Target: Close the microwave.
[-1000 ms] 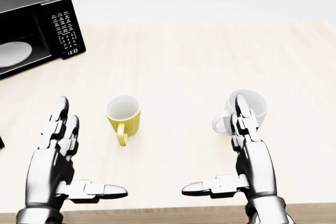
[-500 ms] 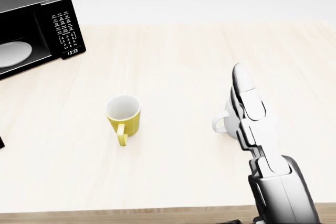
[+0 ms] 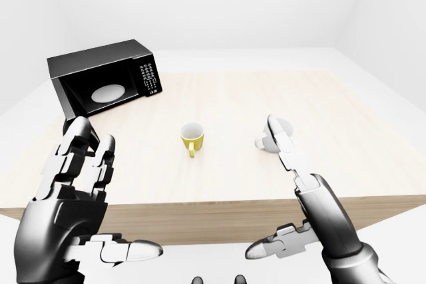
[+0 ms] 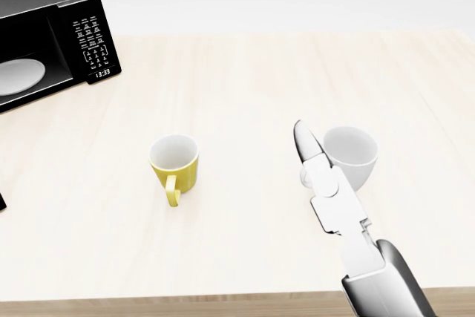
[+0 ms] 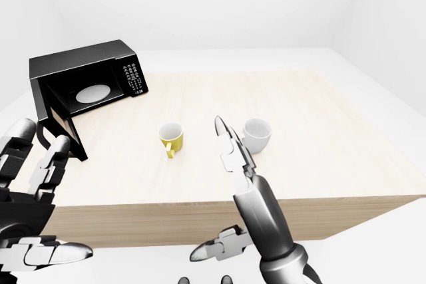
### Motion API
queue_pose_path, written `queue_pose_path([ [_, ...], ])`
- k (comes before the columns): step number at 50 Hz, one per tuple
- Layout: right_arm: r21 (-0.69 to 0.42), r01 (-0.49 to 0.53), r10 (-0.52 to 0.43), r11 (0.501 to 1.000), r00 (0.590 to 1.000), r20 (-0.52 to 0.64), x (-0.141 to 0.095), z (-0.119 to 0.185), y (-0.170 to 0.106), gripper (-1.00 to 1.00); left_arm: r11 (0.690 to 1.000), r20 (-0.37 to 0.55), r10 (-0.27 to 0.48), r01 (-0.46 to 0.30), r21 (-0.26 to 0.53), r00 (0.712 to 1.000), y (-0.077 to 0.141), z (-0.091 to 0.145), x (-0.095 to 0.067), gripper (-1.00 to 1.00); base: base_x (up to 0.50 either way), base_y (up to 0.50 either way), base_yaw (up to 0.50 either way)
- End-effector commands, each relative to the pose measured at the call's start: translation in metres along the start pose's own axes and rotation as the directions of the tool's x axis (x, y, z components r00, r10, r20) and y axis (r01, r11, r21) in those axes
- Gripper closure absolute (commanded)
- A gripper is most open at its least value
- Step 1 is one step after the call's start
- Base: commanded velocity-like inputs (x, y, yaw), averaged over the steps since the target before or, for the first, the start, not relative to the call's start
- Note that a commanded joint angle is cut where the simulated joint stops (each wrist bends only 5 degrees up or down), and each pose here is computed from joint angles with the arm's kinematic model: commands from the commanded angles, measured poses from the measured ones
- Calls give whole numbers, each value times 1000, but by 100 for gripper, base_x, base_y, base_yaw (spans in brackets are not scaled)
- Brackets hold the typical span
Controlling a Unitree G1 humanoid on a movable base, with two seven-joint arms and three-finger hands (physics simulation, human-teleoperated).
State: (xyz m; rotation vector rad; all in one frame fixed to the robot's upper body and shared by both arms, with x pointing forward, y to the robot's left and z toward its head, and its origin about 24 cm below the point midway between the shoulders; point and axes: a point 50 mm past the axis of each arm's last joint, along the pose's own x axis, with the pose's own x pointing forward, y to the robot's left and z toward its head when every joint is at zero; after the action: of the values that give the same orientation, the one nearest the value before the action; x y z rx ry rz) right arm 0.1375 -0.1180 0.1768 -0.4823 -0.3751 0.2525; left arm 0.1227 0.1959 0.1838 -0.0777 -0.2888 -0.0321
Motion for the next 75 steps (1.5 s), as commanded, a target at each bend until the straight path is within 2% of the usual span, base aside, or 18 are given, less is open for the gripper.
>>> queue_pose_path([
  [1,-7,-5,5,1000,1000,-7,0,1,1,-100,1000,-6,1,-1,-4,1000,1,1,-1,-100,0,0,0],
  [7,-41,-15,15,999,1000,12,0,5,4,-100,1000,-11,-8,8,10,1000,0,0,-2,-100,0,3,0],
  [17,-68,-19,20,997,1000,14,3,7,5,-100,999,0,-20,20,-28,1000,1,2,-1,-100,0,49,0],
  [44,-5,-38,38,999,999,14,4,9,10,-100,999,26,-10,11,-36,1000,6,6,-2,-100,0,50,0],
  [57,11,-24,23,1000,1000,11,4,8,9,-100,999,33,-10,11,-38,999,6,6,-2,-100,0,50,0],
  [59,36,6,-6,999,1000,7,3,6,6,-100,998,67,-10,13,-55,998,3,7,0,-100,0,50,0],
  [63,55,32,-32,998,999,6,3,6,6,-100,998,70,-12,16,-55,998,3,6,-1,-100,0,50,0],
  [75,57,29,-29,998,1000,7,4,7,7,-100,999,65,-13,16,-49,998,3,7,-1,-100,0,50,0],
])
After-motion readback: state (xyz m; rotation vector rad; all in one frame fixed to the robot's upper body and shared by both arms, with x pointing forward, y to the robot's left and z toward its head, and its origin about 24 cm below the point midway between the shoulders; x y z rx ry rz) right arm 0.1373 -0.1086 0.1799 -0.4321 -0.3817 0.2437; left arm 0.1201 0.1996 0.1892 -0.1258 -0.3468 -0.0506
